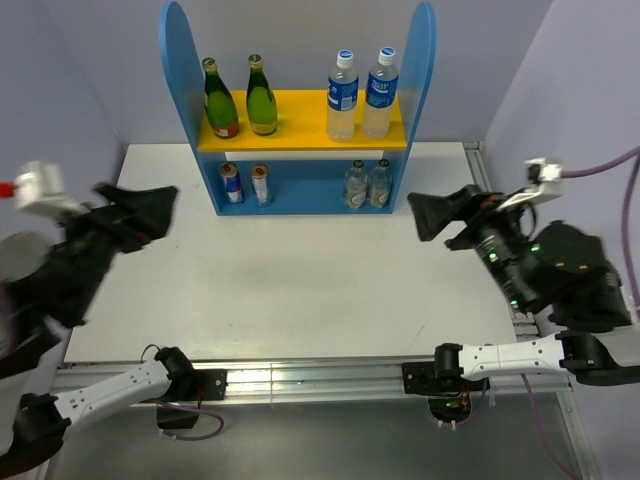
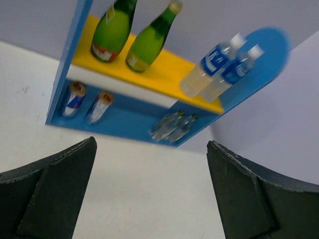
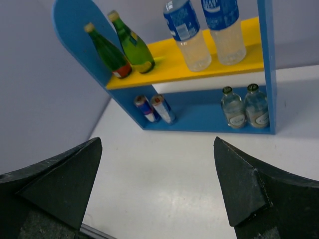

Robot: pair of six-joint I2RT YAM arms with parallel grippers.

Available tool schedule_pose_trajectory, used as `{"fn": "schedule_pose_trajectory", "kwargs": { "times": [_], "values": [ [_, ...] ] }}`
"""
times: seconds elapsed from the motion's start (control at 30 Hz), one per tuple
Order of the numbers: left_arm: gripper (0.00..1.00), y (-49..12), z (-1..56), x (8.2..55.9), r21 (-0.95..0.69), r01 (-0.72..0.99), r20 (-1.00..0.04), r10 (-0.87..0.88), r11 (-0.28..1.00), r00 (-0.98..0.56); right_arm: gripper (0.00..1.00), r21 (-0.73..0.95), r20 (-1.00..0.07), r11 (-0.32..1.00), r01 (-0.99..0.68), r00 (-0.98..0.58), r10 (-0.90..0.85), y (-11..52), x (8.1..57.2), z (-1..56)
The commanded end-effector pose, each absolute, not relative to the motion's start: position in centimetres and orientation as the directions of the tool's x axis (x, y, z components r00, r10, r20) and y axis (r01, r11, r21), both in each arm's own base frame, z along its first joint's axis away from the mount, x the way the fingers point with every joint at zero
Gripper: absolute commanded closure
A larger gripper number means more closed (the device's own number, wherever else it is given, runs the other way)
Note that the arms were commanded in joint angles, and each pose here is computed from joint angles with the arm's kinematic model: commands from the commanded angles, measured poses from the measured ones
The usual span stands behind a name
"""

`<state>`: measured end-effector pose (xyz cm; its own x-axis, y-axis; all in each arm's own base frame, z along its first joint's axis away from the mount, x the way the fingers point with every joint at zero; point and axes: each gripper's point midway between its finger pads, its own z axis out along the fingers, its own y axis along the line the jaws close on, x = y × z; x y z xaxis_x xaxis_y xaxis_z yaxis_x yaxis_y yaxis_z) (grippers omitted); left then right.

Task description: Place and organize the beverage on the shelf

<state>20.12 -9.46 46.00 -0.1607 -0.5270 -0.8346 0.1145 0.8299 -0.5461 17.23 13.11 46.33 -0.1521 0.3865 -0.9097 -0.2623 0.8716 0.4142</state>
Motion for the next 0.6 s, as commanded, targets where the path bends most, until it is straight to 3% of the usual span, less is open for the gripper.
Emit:
{"fn": "schedule_pose_trajectory", "kwargs": {
  "times": [0.0,0.13,0.57],
  "values": [
    [0.01,-7.3,46.3,17.0,-0.475,0.178,-0.875,-0.441,0.862,-0.200,0.00,0.344,-0.939,0.884,-0.315,-0.142,0.314,11.3,16.6,48.6],
    [0.01,-6.1,45.9,16.2,-0.445,0.185,-0.892,-0.414,0.876,-0.184,0.00,0.384,-0.923,0.831,-0.404,-0.157,0.350,10.7,15.5,51.3],
    [0.01,-4.5,46.0,15.8,-0.441,0.191,-0.898,-0.430,0.877,-0.098,0.00,0.390,-0.920,0.808,-0.441,-0.224,0.322,10.7,14.4,50.0]
  ]
}}
